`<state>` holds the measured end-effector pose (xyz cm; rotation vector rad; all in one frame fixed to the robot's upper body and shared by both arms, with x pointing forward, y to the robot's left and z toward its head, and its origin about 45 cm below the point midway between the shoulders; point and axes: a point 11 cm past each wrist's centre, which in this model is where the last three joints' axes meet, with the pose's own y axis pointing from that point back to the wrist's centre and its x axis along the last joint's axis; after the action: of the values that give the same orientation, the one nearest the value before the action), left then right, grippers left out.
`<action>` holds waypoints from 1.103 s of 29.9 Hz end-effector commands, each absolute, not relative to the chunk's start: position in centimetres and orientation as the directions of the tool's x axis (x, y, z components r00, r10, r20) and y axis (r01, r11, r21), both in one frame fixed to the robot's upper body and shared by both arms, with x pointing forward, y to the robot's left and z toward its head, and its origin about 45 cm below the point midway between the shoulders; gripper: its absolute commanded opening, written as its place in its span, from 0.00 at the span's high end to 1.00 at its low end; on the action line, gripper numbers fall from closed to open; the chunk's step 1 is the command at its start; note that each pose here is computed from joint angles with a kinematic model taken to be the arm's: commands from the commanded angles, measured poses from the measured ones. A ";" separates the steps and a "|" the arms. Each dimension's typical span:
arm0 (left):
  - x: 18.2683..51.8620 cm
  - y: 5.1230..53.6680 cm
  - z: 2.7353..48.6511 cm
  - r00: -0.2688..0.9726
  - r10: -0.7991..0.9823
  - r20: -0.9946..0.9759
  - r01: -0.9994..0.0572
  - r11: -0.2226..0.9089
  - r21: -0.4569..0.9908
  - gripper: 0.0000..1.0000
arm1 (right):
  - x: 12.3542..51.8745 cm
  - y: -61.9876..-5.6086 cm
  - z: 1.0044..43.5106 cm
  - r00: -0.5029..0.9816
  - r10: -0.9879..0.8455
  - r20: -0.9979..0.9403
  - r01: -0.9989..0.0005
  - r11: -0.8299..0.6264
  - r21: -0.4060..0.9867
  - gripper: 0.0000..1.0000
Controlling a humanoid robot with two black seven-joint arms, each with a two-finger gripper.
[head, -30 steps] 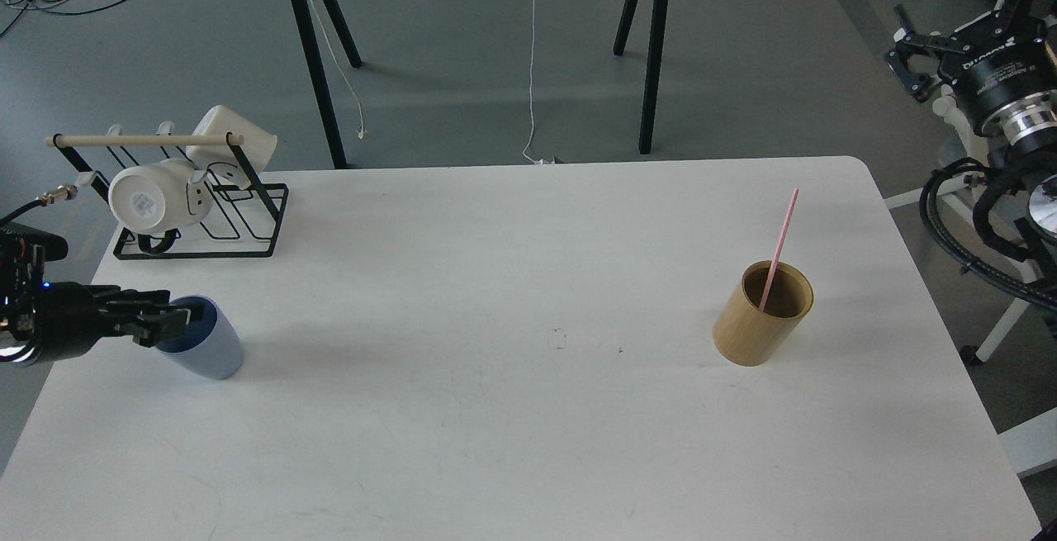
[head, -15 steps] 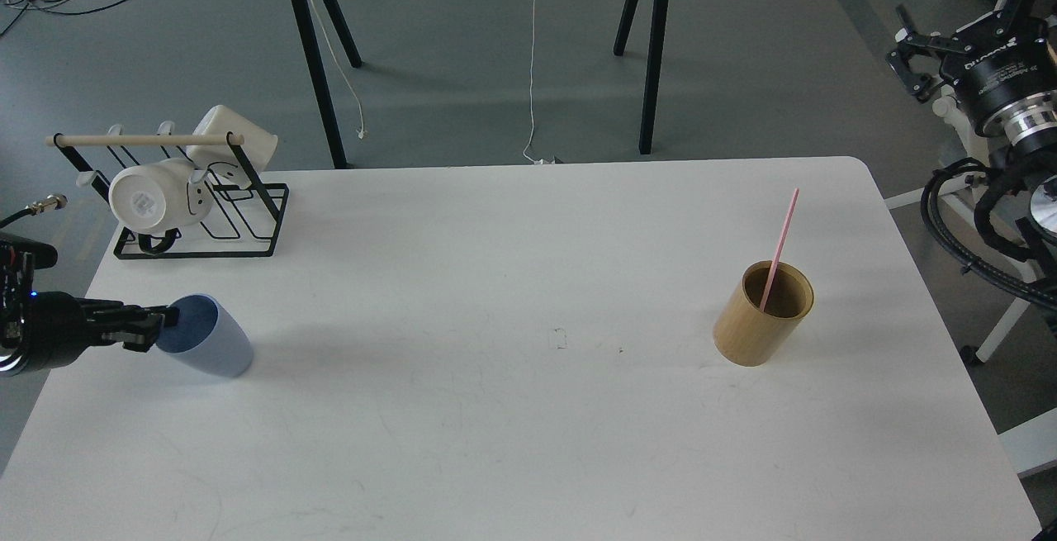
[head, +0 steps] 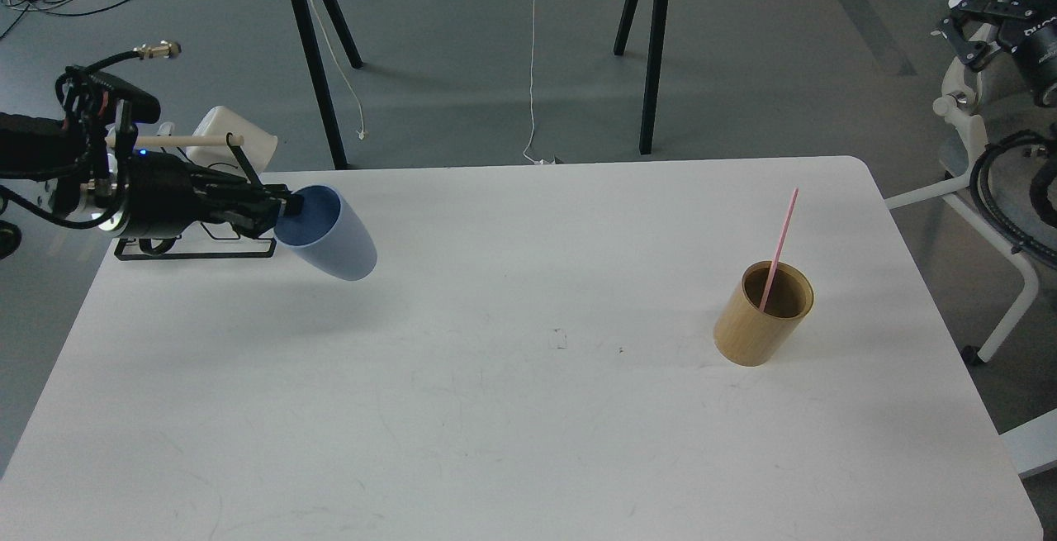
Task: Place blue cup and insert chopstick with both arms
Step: 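Lift the blue cup with the left gripper and carry it toward table center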
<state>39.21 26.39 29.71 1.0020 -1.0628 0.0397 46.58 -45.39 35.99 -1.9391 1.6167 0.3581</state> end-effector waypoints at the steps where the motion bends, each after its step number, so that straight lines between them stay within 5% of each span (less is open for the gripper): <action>1: 39.1 20.0 28.7 0.427 -0.510 0.746 -0.397 0.636 0.662 0.96 | 46.6 -45.6 36.8 0.233 -0.811 -0.537 -0.958 -0.095 -0.272 0.01; 13: 34.8 14.3 20.5 0.375 -0.649 0.662 -0.223 0.630 0.744 0.95 | 46.2 -46.4 37.5 0.231 -0.814 -0.533 -0.954 -0.081 -0.290 0.01; 33: 34.1 13.3 16.6 0.367 -0.692 0.622 -0.224 0.583 0.781 0.87 | 46.1 -45.6 37.6 0.256 -0.814 -0.522 -0.950 -0.112 -0.292 0.01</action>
<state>34.17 13.26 16.63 0.9470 -1.1953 -0.3665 46.11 -45.57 37.69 -1.9620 1.5930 0.3078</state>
